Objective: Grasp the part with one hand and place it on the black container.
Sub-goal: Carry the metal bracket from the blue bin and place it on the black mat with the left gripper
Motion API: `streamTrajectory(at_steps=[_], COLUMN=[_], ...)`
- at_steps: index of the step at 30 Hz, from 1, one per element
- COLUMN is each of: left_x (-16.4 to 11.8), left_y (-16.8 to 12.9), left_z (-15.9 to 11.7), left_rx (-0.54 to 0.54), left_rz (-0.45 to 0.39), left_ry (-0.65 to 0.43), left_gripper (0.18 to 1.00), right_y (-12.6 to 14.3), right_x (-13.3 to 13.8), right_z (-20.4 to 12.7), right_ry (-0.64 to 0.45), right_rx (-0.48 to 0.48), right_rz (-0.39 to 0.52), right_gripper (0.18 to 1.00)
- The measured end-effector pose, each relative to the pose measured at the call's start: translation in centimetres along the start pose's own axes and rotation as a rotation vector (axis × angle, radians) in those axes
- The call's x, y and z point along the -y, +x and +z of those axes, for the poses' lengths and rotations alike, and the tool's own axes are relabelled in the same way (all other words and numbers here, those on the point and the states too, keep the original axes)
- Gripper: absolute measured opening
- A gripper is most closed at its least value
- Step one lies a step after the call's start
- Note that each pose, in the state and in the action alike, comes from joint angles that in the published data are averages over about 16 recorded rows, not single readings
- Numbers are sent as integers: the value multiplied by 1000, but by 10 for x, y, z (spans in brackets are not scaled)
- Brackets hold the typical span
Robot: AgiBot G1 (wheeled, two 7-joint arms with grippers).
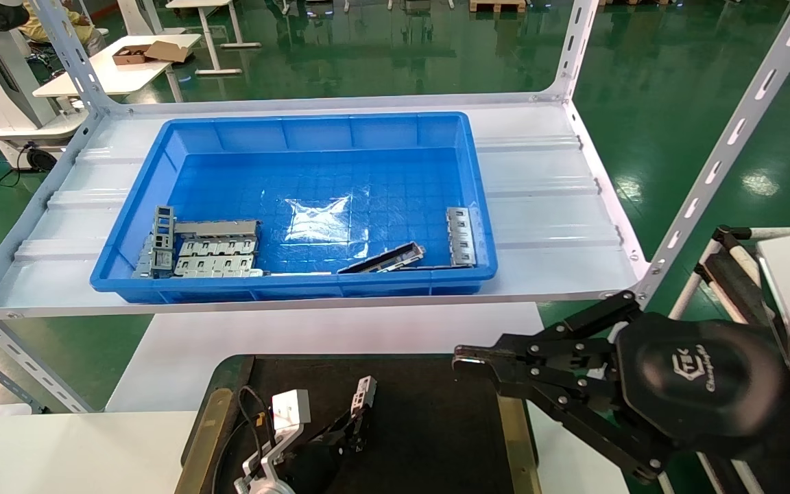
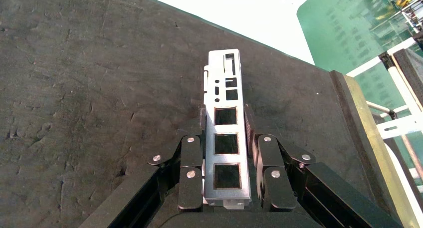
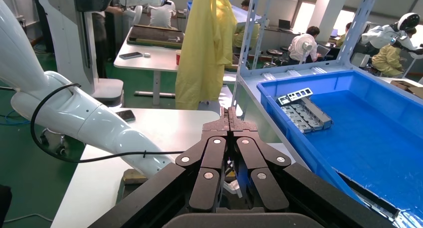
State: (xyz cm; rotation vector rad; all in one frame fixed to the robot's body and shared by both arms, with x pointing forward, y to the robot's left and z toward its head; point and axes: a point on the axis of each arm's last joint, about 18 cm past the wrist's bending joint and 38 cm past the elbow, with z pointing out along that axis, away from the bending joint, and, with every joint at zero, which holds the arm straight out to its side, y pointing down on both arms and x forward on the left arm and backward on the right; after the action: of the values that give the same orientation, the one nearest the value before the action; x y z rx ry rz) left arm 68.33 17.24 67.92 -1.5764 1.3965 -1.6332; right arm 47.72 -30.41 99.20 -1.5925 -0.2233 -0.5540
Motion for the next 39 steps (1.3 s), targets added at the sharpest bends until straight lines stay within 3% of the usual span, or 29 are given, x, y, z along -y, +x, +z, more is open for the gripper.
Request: streamTrajectory(at_steps=[16, 28, 39], left_x=[4, 21, 40], left_y=[6, 15, 15], left_z=[4, -5, -32], left_rx=[-12, -50, -85], left_rz=[-15, 114, 269], left_ry=[-20, -7, -60], left_gripper=[392, 583, 809], right_y=[0, 0, 0], right_x=[0, 0, 0], right_z=[0, 0, 0], right_ry=[0, 0, 0], right_rx=[0, 0, 0], right_rz=[0, 0, 0], right_gripper=[263, 463, 727])
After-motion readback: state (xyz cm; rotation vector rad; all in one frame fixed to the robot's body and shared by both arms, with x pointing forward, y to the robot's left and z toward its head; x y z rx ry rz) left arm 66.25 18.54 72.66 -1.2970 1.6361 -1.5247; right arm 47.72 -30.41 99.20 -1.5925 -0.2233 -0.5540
